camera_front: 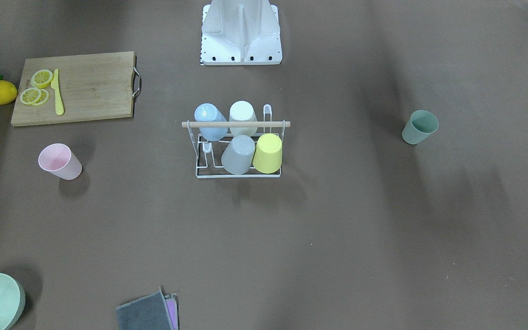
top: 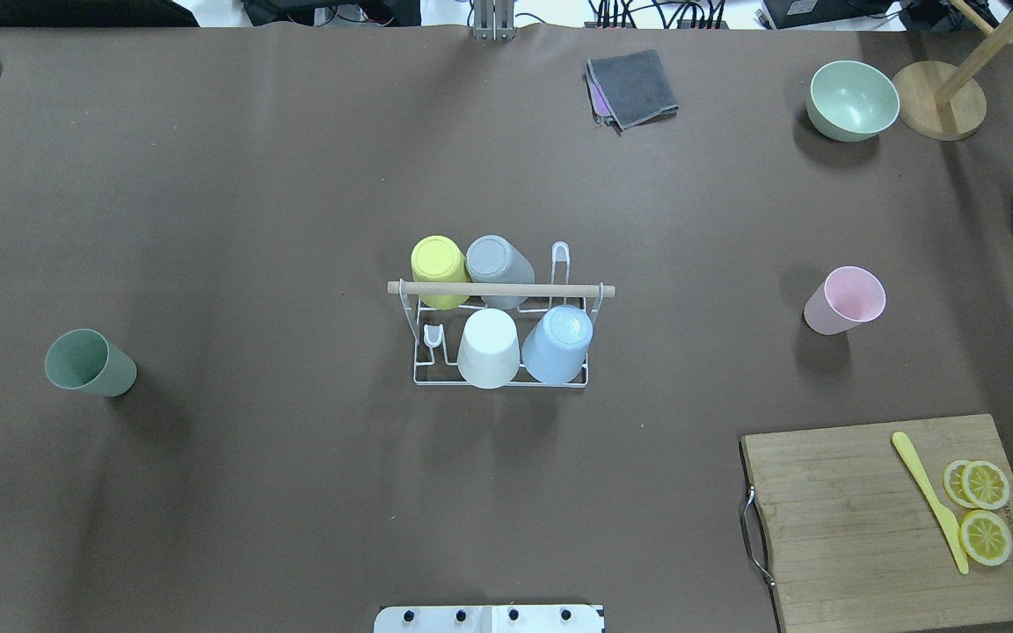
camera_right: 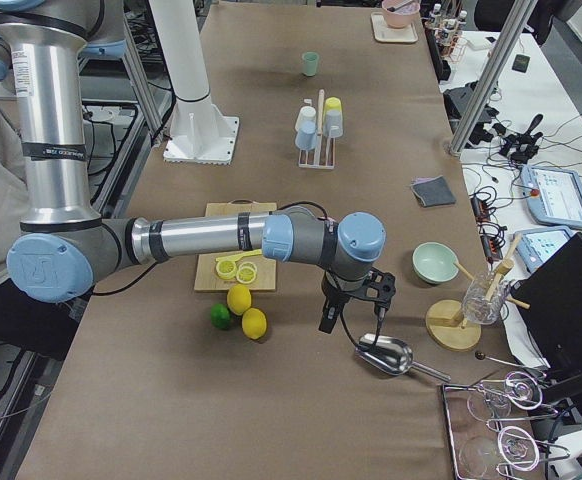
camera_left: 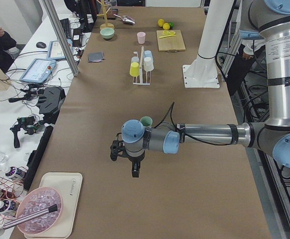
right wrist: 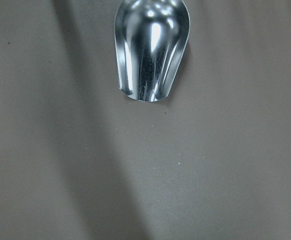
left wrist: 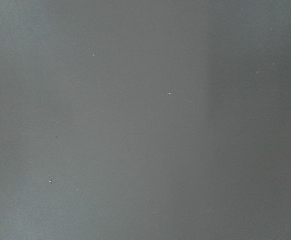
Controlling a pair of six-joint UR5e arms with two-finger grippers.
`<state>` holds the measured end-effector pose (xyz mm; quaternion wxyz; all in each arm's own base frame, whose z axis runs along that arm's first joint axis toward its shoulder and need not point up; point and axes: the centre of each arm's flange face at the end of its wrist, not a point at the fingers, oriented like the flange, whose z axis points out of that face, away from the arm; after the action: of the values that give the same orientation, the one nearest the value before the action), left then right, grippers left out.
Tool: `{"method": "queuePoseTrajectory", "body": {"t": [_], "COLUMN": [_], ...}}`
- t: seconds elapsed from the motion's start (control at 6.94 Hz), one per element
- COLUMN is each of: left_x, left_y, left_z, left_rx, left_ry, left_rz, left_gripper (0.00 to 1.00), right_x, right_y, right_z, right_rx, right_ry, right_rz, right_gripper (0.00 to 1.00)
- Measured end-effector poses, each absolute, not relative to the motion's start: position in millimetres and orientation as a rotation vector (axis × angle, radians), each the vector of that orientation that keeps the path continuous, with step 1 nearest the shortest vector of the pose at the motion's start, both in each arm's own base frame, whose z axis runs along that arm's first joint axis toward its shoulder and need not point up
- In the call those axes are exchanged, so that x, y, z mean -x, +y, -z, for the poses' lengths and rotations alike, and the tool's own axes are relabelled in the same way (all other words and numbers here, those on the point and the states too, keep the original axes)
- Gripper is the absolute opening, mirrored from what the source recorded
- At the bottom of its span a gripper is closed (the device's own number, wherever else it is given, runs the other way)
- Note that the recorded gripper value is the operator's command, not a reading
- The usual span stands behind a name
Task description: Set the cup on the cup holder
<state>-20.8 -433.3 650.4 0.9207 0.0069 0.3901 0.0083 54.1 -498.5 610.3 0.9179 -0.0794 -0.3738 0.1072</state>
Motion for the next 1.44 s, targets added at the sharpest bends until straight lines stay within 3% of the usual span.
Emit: {"method": "queuePoseTrajectory", "body": {"t": [0.58,1.44], "left_x": [21,18], "left_y": [-435,-482], "left_z": [-641,-562], "left_rx": [-0.033,-0.193], "left_ry": [0.803,0.802], "left_rz": [-0.022,-0.09], "left_gripper": [0.97,0.97], "right_x": [-35,169], "right_y": [-513,-594], "right_z": [-592,-487], "right_rx": [0.157,0.222], "right_ry": [-0.779,-0.759], "right_rz": [-0.197,-0.065], "right_gripper": [0.99,0.99]}}
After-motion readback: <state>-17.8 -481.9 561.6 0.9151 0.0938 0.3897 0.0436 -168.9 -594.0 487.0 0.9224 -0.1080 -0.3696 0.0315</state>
